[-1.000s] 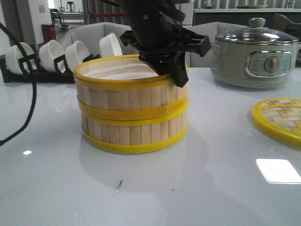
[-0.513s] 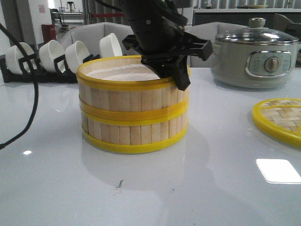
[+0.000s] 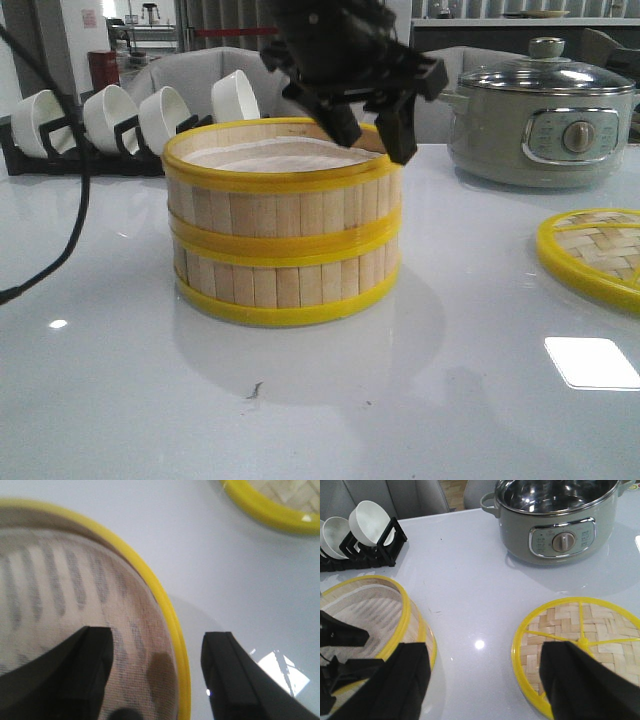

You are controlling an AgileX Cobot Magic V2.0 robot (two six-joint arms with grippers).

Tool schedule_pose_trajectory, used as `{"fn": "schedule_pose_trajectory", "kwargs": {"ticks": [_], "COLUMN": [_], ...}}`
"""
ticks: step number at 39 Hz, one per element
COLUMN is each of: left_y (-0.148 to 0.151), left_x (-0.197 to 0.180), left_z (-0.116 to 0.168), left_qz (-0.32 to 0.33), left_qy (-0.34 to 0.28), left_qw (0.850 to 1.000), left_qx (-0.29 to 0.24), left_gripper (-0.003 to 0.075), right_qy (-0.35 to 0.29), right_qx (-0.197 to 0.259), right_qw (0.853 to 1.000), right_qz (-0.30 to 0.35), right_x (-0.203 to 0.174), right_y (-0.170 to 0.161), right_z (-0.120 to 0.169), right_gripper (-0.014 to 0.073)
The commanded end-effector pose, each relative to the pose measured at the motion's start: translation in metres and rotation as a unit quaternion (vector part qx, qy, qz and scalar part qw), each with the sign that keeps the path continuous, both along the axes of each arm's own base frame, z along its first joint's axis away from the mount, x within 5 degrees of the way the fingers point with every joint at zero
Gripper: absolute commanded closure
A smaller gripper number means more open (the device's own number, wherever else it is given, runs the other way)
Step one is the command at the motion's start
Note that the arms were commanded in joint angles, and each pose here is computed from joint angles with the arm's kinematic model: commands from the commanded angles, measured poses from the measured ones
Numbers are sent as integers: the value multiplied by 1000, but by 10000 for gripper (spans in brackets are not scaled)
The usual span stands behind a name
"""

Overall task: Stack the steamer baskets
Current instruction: 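Open the left gripper and raise it away from the stacked baskets, then move the right gripper above the woven bamboo lid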

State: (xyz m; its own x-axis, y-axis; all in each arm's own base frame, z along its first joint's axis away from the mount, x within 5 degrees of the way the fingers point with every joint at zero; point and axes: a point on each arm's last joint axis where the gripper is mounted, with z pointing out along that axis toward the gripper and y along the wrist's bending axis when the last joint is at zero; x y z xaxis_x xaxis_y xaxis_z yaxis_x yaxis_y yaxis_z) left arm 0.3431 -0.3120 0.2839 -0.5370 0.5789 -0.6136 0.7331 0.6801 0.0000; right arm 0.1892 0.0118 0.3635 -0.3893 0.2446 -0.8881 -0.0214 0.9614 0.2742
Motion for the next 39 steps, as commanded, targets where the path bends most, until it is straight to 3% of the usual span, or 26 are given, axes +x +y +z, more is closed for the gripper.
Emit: {"fn": "schedule_pose_trajectory", "kwargs": {"ticks": [1, 8, 12, 14, 17, 21, 27, 33, 39], "left_y": [13, 40, 70, 88, 121, 180, 247, 292, 300], "left_x": [-7, -6, -4, -4, -5, -9, -36, -64, -104], "left_z": [79, 138, 171, 185, 203, 223, 246, 235, 207], "left_qz": [6, 45, 74, 92, 126, 190, 268, 332, 345], "left_qy": [-83, -122, -160, -176, -193, -203, -230, -242, -258], "left_qw": [994, 986, 978, 973, 965, 954, 928, 905, 894], "left_qx": [-69, -101, -114, -120, -123, -111, -117, -110, -125], "left_gripper": [264, 305, 486, 634, 609, 632, 632, 632, 632], "right_qy": [-47, -45, -45, -45, -41, -33, -28, -25, -26], "right_qx": [-1, -2, -2, -2, -2, -2, -1, -1, -1], "right_qw": [999, 999, 999, 999, 999, 999, 1000, 1000, 1000], "right_qz": [-12, -12, -12, -12, -12, -12, -12, -10, -11], "right_x": [1, 1, 1, 1, 3, 7, 9, 11, 11], "right_y": [-3, -3, -3, -3, -3, -3, -3, -2, -2], "right_z": [14, 13, 13, 13, 11, 8, 6, 5, 5], "right_gripper": [25, 25, 25, 25, 25, 25, 25, 25, 25]}}
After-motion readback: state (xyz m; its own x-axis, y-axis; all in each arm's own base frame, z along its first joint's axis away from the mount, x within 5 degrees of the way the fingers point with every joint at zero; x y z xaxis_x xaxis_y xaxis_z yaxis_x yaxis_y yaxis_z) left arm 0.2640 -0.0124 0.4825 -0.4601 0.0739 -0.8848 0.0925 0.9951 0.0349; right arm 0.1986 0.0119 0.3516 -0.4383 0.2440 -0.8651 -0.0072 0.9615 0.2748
